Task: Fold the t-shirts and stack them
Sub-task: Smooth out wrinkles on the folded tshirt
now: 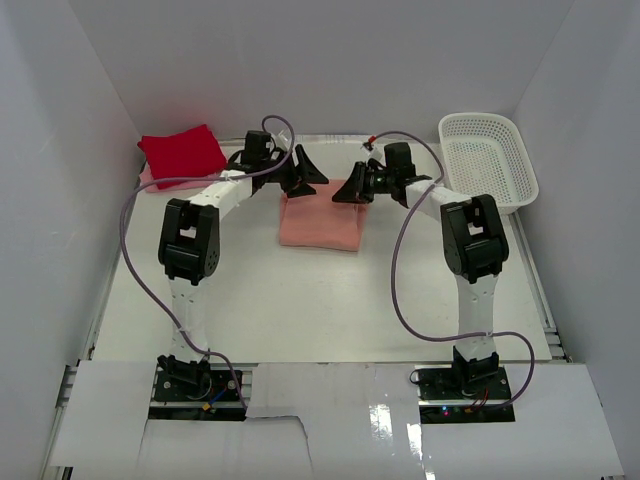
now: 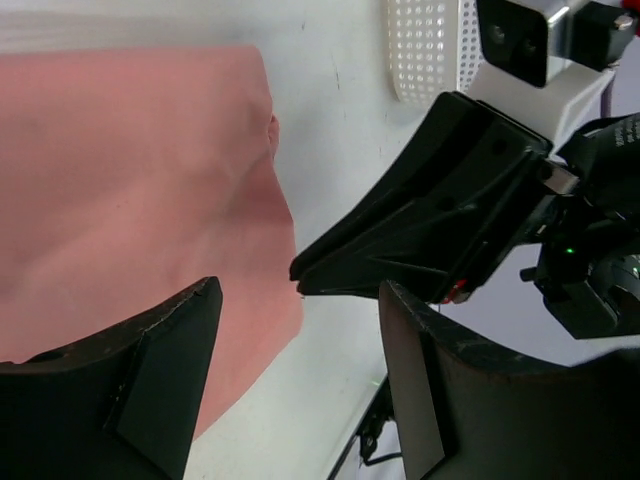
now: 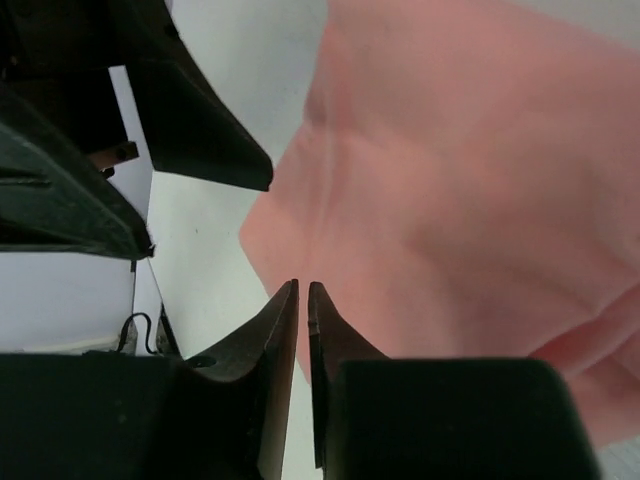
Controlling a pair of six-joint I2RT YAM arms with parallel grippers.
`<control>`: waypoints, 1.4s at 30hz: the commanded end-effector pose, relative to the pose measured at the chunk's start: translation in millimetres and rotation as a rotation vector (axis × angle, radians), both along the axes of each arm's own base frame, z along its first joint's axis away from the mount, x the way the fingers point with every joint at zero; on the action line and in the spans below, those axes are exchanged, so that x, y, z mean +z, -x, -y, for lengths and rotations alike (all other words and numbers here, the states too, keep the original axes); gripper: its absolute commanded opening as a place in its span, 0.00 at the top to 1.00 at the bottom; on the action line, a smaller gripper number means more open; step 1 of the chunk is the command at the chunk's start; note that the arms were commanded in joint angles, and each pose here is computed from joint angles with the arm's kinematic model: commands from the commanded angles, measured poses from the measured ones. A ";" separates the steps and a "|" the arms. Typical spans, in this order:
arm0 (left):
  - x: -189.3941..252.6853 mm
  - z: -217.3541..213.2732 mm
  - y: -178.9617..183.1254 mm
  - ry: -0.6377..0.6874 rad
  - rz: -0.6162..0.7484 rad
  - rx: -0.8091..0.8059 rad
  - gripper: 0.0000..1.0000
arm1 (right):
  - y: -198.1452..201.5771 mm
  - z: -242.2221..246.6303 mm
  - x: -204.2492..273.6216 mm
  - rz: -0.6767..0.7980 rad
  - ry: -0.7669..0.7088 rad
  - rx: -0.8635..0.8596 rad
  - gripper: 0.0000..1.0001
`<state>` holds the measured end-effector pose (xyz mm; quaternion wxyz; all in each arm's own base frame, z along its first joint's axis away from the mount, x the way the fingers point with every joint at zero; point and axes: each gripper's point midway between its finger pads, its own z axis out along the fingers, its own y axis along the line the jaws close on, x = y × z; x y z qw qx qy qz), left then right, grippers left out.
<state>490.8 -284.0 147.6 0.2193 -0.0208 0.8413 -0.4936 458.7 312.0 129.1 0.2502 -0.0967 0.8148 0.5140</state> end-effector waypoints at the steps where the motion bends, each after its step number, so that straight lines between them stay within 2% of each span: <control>1: -8.8 2.4 19.3 0.006 -0.013 -0.042 0.27 | 19.2 12.3 -30.9 -0.090 0.028 -0.009 0.87; 6: -58.2 -5.0 47.4 -0.013 -0.128 -0.026 0.29 | 44.9 21.9 -77.6 -0.207 0.076 -0.013 0.89; 7: -77.2 -8.3 60.9 -0.023 -0.185 -0.017 0.29 | 47.0 23.9 -85.8 -0.220 0.089 -0.023 0.89; 9: -90.6 -10.9 67.7 -0.026 -0.200 -0.006 0.29 | 55.0 27.2 -106.3 -0.274 0.110 -0.028 0.89; 13: -122.5 -18.7 83.1 -0.067 -0.269 0.017 0.30 | 56.3 32.6 -120.3 -0.302 0.149 -0.052 0.88; 15: -131.9 -23.2 85.4 -0.099 -0.279 0.031 0.31 | 53.7 33.4 -111.0 -0.271 0.152 -0.055 0.88; 19: -117.7 -23.0 78.8 -0.103 -0.248 0.038 0.31 | 49.0 32.9 -77.7 -0.207 0.136 -0.053 0.87; 24: -61.2 -20.8 63.3 -0.094 -0.150 0.051 0.30 | 50.7 26.9 -28.1 -0.118 0.093 -0.016 0.86; 26: -34.3 -20.5 60.2 -0.083 -0.104 0.055 0.30 | 61.2 26.3 -17.8 -0.113 0.076 0.005 0.86; 30: -11.0 -19.3 65.3 -0.053 -0.081 0.049 0.28 | 85.0 25.7 -16.5 -0.141 0.057 0.041 0.85; 34: -17.9 -16.3 78.0 -0.033 -0.118 0.025 0.28 | 105.3 23.2 -28.2 -0.194 0.015 0.090 0.84; 40: -60.5 -13.0 94.7 0.010 -0.199 0.002 0.28 | 117.1 12.0 -53.3 -0.270 -0.088 0.153 0.83; 42: -71.4 -11.8 98.7 0.012 -0.231 -0.009 0.28 | 117.5 12.8 -72.9 -0.307 -0.077 0.153 0.83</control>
